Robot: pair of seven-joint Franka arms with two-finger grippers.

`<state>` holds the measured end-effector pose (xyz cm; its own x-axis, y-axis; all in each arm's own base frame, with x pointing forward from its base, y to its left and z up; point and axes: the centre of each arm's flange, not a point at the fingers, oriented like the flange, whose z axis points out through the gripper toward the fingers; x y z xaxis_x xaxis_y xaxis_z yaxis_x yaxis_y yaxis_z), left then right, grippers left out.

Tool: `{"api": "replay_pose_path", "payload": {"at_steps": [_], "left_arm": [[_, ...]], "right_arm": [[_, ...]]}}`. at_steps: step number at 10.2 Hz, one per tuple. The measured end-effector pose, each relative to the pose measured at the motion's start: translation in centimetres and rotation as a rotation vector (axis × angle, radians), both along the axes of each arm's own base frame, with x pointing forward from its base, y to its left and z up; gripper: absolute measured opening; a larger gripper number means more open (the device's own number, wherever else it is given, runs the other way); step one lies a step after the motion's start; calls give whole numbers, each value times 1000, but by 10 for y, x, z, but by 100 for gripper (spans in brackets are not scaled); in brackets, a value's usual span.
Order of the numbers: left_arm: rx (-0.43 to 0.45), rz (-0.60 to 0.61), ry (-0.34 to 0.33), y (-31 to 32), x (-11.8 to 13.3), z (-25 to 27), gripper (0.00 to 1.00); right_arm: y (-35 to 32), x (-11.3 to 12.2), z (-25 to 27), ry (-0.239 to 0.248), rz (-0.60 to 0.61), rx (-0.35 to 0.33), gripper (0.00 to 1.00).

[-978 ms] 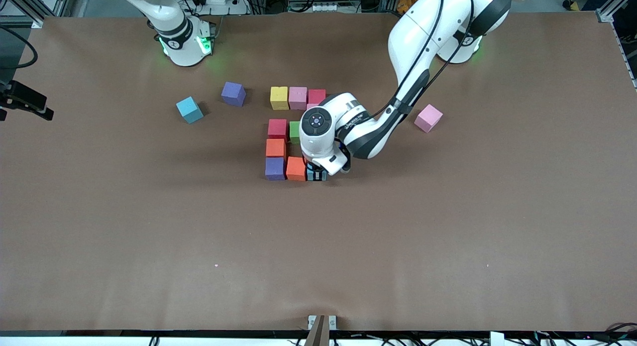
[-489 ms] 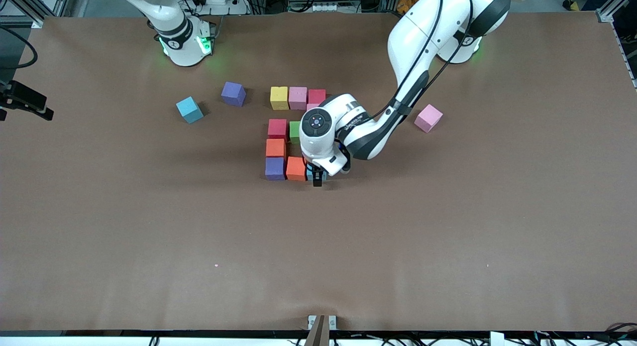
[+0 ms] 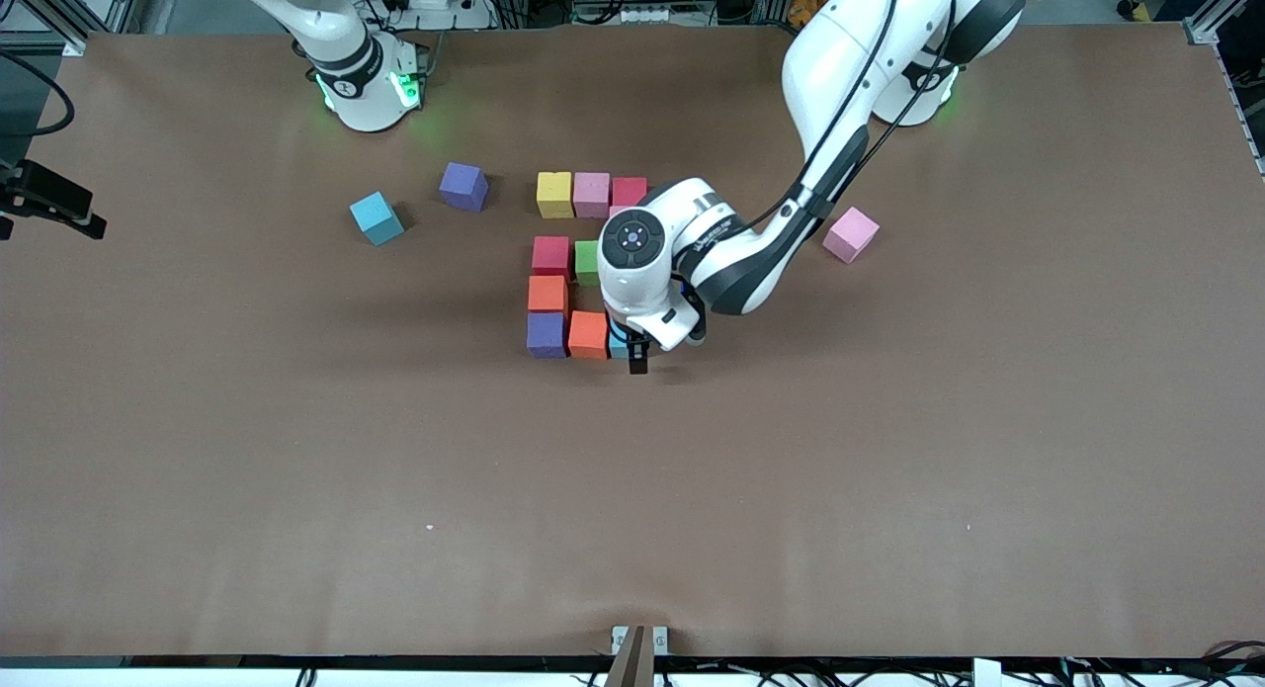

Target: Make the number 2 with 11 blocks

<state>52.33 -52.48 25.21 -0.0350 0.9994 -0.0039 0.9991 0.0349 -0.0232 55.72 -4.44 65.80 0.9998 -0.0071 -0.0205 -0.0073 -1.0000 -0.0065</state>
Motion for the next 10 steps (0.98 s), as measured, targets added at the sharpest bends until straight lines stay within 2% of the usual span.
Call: {"api": "replay_pose_path", "payload": {"at_steps": [3,5,8,10], "left_arm": [[26,-10,1,10,4,33,100],[45,-25,-5,47,32,70,100],[58,-73,-6,138,84,131,100],[63,-116,-7,190,107,154,100]], "right_arm": [[0,0,0,0,0,0,100],[0,0,0,-1,-1,0,100],[-3,0,0,-2,-6,-1,100],[-5,0,1,-2,-10,-1,100]]}}
